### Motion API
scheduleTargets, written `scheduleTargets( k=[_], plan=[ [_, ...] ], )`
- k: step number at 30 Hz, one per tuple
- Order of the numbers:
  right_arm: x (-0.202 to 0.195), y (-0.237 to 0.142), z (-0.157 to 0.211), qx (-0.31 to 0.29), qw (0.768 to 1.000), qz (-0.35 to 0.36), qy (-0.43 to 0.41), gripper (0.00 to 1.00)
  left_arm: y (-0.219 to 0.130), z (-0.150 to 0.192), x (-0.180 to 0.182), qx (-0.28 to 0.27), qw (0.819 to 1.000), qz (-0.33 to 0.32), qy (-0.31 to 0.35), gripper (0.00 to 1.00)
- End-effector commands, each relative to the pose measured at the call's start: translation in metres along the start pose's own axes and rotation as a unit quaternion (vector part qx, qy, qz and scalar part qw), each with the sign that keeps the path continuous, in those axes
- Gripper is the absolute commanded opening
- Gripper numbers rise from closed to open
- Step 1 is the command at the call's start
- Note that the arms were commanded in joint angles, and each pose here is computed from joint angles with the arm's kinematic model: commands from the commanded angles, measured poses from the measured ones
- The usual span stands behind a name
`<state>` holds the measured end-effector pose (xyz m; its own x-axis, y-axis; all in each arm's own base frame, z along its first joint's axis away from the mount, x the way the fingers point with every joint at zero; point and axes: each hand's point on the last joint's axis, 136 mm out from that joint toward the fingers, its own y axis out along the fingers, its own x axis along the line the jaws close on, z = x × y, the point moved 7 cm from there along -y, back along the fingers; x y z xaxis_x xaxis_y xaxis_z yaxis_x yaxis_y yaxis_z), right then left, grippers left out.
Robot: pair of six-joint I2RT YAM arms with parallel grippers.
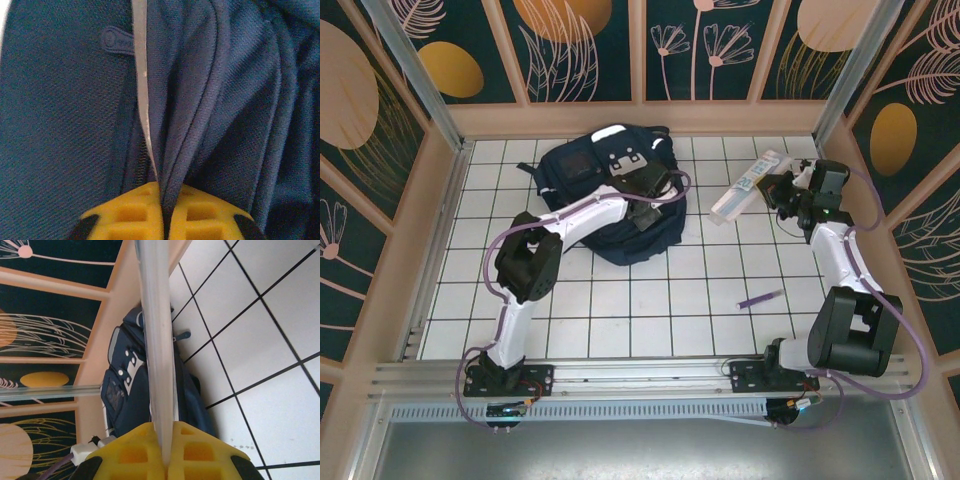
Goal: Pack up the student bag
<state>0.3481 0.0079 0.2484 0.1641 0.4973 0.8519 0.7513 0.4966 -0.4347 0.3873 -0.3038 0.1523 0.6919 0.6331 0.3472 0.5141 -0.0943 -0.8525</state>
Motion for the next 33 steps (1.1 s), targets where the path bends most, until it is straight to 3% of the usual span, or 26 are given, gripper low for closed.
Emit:
scheduleTargets(
  k=[1, 5, 9, 15, 21, 26, 33],
  plan=[
    [0.026, 0.002, 0.004, 0.034, 0.998, -0.039, -0.021, 0.0, -0.041, -0.018, 0.031, -0.05, 0.997, -0.057, -0.019, 0.0],
    [0.038, 0.023, 0.026, 0.115, 0.99, -0.076, -0.038, 0.0, -0.088, -0.046, 0.049, -0.116, 0.991, -0.062, -0.031, 0.0],
    [0.047, 0.053, 0.054, 0.239, 0.962, -0.134, -0.011, 0.0, -0.137, -0.072, 0.071, -0.166, 0.982, -0.086, -0.039, 0.0],
    [0.053, 0.101, 0.091, 0.302, 0.945, -0.122, 0.009, 0.0, -0.18, -0.096, 0.094, -0.23, 0.963, -0.133, -0.038, 0.0],
    [0.053, 0.149, 0.097, 0.213, 0.964, -0.146, 0.058, 0.0, -0.199, -0.116, 0.096, -0.271, 0.956, -0.1, -0.047, 0.0],
    [0.06, 0.196, 0.104, 0.131, 0.964, -0.2, 0.119, 0.0, -0.202, -0.121, 0.092, -0.291, 0.952, -0.07, -0.058, 0.0],
    [0.049, 0.259, 0.125, 0.045, 0.961, -0.176, 0.206, 0.0, -0.202, -0.122, 0.084, -0.301, 0.951, -0.032, -0.063, 0.0]
  ],
)
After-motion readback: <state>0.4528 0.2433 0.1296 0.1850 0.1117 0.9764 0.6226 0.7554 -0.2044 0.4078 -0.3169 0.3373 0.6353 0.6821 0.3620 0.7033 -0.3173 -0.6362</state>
